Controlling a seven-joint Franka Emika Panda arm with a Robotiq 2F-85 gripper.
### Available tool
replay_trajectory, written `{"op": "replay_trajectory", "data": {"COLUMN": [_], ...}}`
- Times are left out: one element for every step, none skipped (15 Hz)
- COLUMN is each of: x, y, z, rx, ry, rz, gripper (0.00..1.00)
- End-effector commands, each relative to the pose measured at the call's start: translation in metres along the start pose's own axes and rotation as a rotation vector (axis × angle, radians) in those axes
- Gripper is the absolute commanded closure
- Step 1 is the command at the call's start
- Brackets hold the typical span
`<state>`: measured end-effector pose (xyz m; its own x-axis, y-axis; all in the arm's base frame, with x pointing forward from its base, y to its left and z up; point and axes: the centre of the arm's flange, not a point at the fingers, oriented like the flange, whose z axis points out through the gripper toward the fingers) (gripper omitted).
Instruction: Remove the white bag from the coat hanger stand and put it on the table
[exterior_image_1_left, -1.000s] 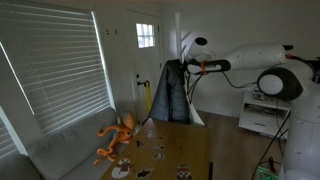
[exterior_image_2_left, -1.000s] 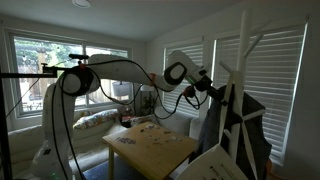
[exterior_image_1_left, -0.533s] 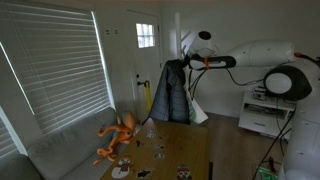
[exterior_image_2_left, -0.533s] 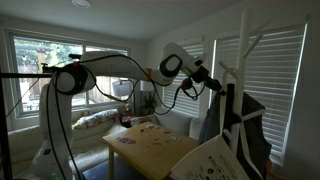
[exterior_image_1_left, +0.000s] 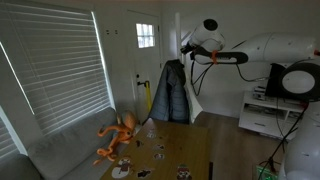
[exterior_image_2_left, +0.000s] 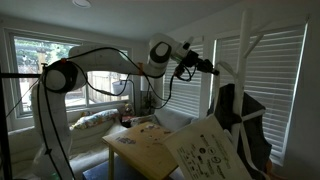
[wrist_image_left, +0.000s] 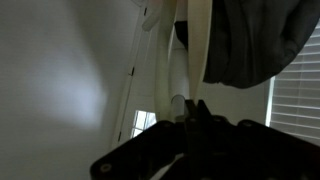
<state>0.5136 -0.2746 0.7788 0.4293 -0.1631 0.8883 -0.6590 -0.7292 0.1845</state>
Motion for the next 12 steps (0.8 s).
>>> {"op": "replay_trajectory", "data": {"x": [0.005, 0.009, 0.011, 0.011, 0.010, 0.009, 0.008, 0.007, 0.005, 0.001, -0.001, -0.004], "y": [-0.006, -0.006, -0.006, -0.006, -0.009, -0.011, -0.017, -0.023, -0.031, -0.038, -0.044, -0.049], "z": [-0.033, -0.039, -0.043, -0.046, -0.052, -0.055, -0.061, -0.065, -0.069, -0.072, -0.075, -0.077], "rx": [-0.059, -0.082, -0.101, -0.116, -0.115, -0.106, -0.080, -0.063, -0.036, -0.029, -0.028, -0.047], "ry": [0.130, 0.167, 0.200, 0.220, 0.231, 0.238, 0.235, 0.238, 0.230, 0.230, 0.228, 0.240], "rz": [0.038, 0.058, 0.081, 0.101, 0.123, 0.140, 0.152, 0.161, 0.168, 0.176, 0.186, 0.211], "gripper": [0.99, 0.99, 0.99, 0.99, 0.99, 0.99, 0.99, 0.99, 0.99, 0.99, 0.99, 0.99]}}
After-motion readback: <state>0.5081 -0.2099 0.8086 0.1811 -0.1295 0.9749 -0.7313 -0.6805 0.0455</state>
